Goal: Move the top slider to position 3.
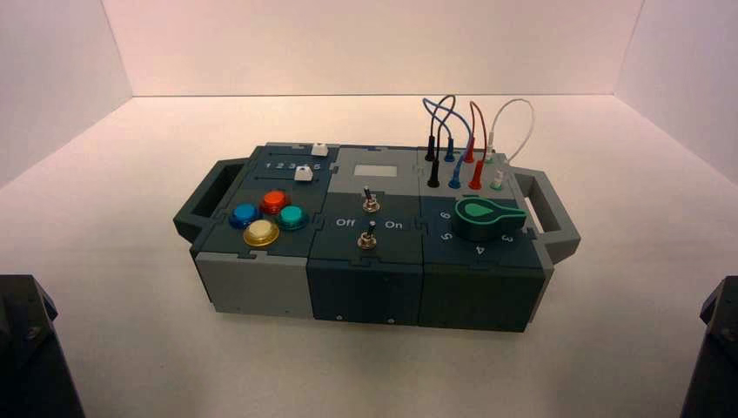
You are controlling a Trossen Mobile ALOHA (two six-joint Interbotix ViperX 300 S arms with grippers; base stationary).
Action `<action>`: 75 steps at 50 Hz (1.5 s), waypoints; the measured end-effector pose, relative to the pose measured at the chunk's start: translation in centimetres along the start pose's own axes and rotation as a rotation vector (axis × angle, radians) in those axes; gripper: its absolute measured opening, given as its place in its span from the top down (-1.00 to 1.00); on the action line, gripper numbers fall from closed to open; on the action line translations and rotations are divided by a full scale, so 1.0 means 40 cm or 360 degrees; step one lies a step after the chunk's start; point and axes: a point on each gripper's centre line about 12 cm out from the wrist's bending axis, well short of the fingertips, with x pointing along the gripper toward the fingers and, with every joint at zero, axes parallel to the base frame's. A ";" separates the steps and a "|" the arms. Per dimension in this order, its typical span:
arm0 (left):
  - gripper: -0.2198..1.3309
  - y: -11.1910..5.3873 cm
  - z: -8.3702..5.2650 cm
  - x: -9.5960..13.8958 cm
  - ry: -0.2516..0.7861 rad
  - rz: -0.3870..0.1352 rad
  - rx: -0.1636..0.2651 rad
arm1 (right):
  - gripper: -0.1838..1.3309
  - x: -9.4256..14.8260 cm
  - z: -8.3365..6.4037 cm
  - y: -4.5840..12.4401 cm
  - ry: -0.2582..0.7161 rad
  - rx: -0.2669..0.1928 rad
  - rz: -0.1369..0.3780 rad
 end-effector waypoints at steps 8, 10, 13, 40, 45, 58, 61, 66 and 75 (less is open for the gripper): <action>0.93 0.001 0.002 0.000 -0.0002 0.0002 -0.0002 | 0.95 -0.001 0.000 -0.001 0.0002 0.0000 -0.0002; 0.93 0.001 0.000 0.000 0.0002 0.0002 0.0000 | 0.95 0.000 -0.002 -0.001 0.0010 0.0000 -0.0002; 0.93 0.000 0.000 0.000 0.0002 0.0000 0.0000 | 0.94 0.000 -0.003 0.000 0.0015 0.0000 0.0000; 0.93 -0.040 -0.031 0.010 0.0256 -0.0127 0.0011 | 0.95 0.036 -0.044 0.088 0.0329 -0.0039 0.0260; 0.93 -0.052 -0.031 0.011 0.0322 -0.0168 0.0019 | 0.95 0.049 -0.056 0.109 0.0438 -0.0056 0.0313; 0.93 -0.112 -0.059 0.015 0.0599 -0.0346 0.0059 | 0.95 0.074 -0.100 0.163 0.0738 -0.0076 0.0432; 0.93 -0.129 -0.070 0.020 0.0676 -0.0391 0.0074 | 0.95 0.077 -0.107 0.176 0.0798 -0.0078 0.0459; 0.93 -0.156 -0.089 0.027 0.0795 -0.0460 0.0098 | 0.95 0.082 -0.115 0.197 0.0882 -0.0071 0.0497; 0.93 -0.220 -0.137 0.053 0.1043 -0.0593 0.0176 | 0.95 0.090 -0.136 0.235 0.1019 -0.0082 0.0570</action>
